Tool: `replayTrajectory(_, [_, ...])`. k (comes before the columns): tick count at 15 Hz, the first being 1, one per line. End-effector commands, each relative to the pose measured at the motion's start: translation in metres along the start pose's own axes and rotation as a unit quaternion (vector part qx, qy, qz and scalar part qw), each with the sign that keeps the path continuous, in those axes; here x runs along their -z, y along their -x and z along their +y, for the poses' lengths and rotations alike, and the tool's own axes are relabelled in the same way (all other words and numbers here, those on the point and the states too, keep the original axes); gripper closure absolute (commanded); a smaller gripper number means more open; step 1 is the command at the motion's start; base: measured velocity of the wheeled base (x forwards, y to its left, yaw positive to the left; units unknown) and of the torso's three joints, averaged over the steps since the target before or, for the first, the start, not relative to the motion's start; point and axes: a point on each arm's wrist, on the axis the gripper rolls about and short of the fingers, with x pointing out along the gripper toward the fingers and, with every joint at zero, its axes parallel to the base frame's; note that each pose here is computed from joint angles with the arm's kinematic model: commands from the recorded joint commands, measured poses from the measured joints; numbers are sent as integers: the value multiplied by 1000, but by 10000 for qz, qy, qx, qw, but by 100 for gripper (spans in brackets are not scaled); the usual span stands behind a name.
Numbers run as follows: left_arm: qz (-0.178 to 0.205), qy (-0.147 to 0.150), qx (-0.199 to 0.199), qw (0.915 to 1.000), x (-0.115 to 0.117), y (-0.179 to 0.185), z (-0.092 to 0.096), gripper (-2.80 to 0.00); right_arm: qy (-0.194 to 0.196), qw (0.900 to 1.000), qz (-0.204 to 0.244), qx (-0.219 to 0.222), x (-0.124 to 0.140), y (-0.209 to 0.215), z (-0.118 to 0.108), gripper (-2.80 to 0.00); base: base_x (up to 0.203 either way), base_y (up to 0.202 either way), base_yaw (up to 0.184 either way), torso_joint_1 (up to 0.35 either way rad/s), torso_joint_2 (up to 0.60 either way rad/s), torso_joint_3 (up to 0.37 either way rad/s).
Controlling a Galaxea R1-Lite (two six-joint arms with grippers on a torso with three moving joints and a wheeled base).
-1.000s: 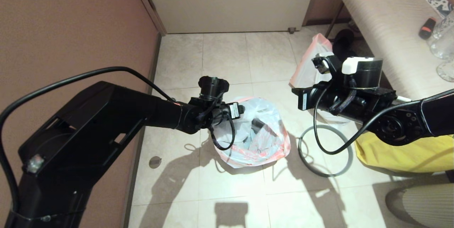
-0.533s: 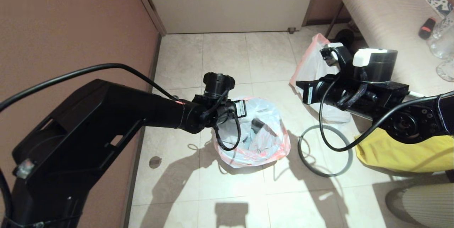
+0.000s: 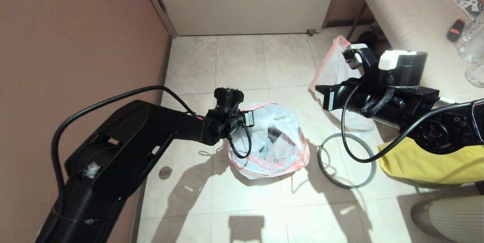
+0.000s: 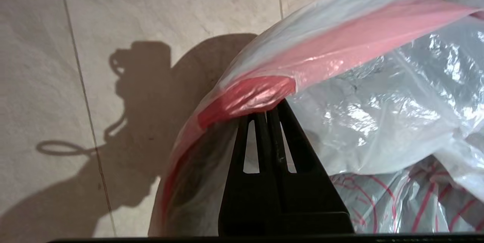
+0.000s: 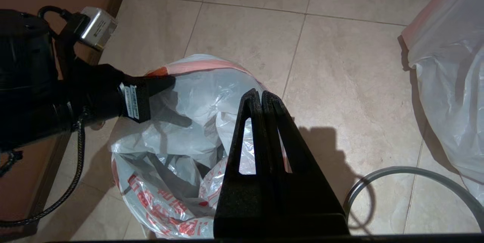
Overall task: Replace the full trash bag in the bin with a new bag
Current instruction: Put the new garbage bag on the trash can
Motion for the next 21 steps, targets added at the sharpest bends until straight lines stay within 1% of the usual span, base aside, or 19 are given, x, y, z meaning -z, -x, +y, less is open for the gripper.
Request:
replayTrajectory(1, [2,36,-41,10000,7,-10,3,0,12,10000,-76,-18,-3,3,1,0,0,0,0,0,0,0])
replayTrajectory(3, [-75,24,26,10000,-2,2,-6,0,17,10000,-54,-18,-2,2,0,0,0,0,0,0,0,0])
replayTrajectory(4, [-115,23,36,9999,-4,2,-7,0,18,10000,-54,-24,-2,2,1,0,0,0,0,0,0,0])
replayTrajectory(6, [-195,62,16,9998,-4,-5,-4,0,15,10000,-28,-27,0,1,1,0,0,0,0,0,0,0])
replayTrajectory(9, [-288,95,-6,9995,-8,-5,-1,0,20,10000,75,-32,8,-5,0,0,0,0,0,0,0,0])
replayTrajectory(11, [-356,128,-61,9993,-5,-11,6,0,22,10000,77,-45,8,-5,1,0,0,0,0,0,0,0])
replayTrajectory(13, [-450,151,-172,9987,-5,-11,8,0,16,9999,147,-67,13,-8,1,0,0,0,0,0,0,0])
replayTrajectory(15, [-557,174,-186,9981,-9,-10,8,0,18,9987,498,-59,39,-26,-2,0,0,0,0,0,0,0])
replayTrajectory(17, [-582,185,-172,9980,-13,-4,7,0,65,9953,960,-54,77,-51,-6,0,0,0,0,0,0,0])
replayTrajectory(18, [-586,184,-156,9980,-15,-2,6,0,116,9927,1203,-42,97,-62,-9,0,0,0,0,0,0,0])
replayTrajectory(20, [-566,185,-176,9981,-13,-4,8,0,290,9831,1808,-6,143,-81,-20,0,0,0,0,0,0,0])
replayTrajectory(21, [-552,187,-174,9981,-12,-4,7,0,341,9789,2016,-11,160,-88,-24,0,0,0,0,0,0,0])
